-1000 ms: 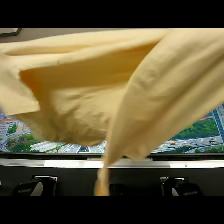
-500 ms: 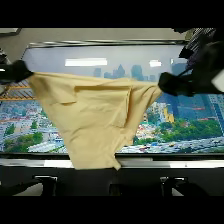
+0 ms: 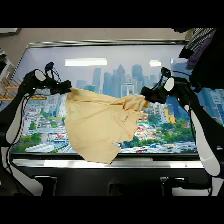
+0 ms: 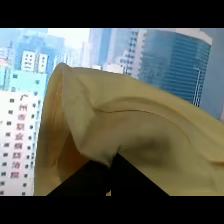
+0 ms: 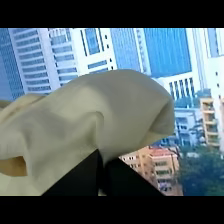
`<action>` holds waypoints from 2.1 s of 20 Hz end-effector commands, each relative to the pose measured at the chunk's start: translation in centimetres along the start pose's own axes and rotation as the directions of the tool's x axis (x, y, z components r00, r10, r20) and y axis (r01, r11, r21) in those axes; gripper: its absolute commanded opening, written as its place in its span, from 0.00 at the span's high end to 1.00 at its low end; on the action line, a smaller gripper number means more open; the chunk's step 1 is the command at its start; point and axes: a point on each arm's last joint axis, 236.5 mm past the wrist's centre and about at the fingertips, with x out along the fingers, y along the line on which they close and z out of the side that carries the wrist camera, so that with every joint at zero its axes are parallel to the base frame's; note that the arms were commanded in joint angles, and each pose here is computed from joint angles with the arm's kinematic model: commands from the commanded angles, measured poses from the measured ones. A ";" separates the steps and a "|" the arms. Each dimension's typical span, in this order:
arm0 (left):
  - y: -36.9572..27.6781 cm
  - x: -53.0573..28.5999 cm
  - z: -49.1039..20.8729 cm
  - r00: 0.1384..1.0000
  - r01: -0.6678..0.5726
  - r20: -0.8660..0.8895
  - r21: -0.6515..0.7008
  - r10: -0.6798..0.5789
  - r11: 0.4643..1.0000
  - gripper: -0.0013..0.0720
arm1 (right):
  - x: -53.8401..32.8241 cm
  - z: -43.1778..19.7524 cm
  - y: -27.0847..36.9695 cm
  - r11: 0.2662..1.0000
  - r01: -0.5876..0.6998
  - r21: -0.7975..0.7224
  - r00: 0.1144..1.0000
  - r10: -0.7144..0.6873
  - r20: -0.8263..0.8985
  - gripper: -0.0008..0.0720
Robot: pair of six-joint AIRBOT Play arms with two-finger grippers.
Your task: Fold the clothes and pants, and hang the long-sleeved shirts on hangers.
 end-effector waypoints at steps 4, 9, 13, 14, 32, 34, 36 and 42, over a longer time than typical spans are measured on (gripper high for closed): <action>0.5 -0.4 0.0 1.000 0.015 -0.026 -0.027 -0.016 1.000 0.90 | -2.5 0.2 -1.3 1.000 -0.021 0.001 0.998 0.021 -0.053 0.30; 2.1 -7.6 -0.1 0.998 0.019 -0.065 0.052 -0.015 0.998 0.25 | -9.5 -4.0 -6.5 0.993 -0.111 -0.038 0.970 0.100 -0.221 0.28; 3.8 -16.2 -0.2 0.999 0.026 0.027 -0.021 -0.026 0.999 0.25 | -6.9 -12.4 -4.2 0.951 -0.283 0.126 0.891 0.309 -0.332 0.27; 4.5 -17.7 -1.1 0.999 0.020 0.040 -0.042 -0.018 0.999 0.25 | -5.9 -14.5 -3.2 0.938 -0.312 0.150 0.870 0.345 -0.353 0.27; 3.1 -15.7 -26.4 0.956 0.254 -0.060 -0.323 -0.288 0.912 0.25 | 1.9 -20.5 1.8 0.955 -0.279 0.097 0.910 0.295 -0.292 0.90; 2.8 -14.1 -28.0 0.953 0.250 -0.081 -0.339 -0.293 0.907 0.25 | 1.6 -20.7 2.2 0.950 -0.293 0.106 0.901 0.311 -0.302 0.94; 2.4 -12.7 -29.7 0.950 0.237 -0.117 -0.332 -0.289 0.913 0.25 | 1.4 -20.9 2.6 0.945 -0.303 0.124 0.893 0.327 -0.309 0.94; 1.1 -9.9 -32.1 0.937 0.215 -0.207 -0.294 -0.281 0.931 0.25 | 0.8 -21.1 3.1 0.937 -0.317 0.146 0.881 0.348 -0.320 0.94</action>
